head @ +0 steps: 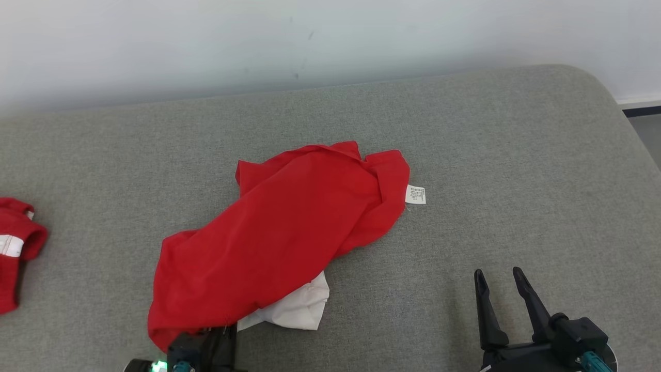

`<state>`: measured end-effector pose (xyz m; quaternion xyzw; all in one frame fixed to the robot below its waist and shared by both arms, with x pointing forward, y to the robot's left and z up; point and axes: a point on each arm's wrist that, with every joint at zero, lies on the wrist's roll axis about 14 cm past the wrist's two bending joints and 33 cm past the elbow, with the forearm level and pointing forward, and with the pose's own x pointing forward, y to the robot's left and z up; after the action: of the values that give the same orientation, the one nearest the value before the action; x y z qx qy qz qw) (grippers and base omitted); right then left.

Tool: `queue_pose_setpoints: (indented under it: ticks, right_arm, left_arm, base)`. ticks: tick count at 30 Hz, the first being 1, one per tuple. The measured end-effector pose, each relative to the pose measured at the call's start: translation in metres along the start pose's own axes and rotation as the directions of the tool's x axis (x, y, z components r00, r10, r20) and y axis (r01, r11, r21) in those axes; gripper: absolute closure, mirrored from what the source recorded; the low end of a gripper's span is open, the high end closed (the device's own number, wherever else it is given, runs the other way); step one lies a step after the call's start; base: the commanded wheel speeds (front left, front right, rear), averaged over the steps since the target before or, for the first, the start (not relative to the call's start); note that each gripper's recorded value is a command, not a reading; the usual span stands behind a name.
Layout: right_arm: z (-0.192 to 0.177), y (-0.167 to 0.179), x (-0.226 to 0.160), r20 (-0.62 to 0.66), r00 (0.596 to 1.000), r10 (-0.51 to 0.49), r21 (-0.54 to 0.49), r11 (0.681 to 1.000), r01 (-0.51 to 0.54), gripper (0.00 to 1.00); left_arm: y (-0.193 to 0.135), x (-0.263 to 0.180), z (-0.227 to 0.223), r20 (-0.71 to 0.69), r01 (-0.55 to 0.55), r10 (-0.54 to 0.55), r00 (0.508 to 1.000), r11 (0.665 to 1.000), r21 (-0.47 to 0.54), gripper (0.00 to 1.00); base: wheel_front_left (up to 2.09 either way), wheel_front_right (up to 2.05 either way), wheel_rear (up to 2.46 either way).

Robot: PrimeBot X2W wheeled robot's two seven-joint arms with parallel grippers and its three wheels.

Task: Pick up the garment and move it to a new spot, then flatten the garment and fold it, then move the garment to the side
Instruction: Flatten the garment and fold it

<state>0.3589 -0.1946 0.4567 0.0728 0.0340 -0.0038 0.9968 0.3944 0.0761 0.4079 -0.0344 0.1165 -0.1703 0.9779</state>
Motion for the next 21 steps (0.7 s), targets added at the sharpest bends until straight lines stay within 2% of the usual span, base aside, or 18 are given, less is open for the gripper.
queue_pose_setpoints:
  ticks: [8,17,21]
  right_arm:
    - [0.003,0.005,0.004,0.011,1.0,0.017,0.002,1.0,-0.017,0.0]
    - [0.008,0.022,0.008,0.027,0.997,0.068,0.01,0.998,-0.068,0.0]
    - [0.01,0.028,0.008,0.034,0.996,0.086,0.012,0.996,-0.086,0.0]
  left_arm:
    - [0.005,-0.002,0.031,0.099,-0.009,0.01,0.995,1.0,-0.005,1.0]
    - [0.015,-0.022,0.078,0.251,-0.037,0.03,0.967,0.999,0.022,1.0]
    - [0.018,-0.027,0.081,0.261,-0.045,0.037,0.965,0.999,0.027,1.0]
  base:
    - [0.0,0.0,0.0]
    - [0.0,0.0,0.0]
    - [0.0,0.0,0.0]
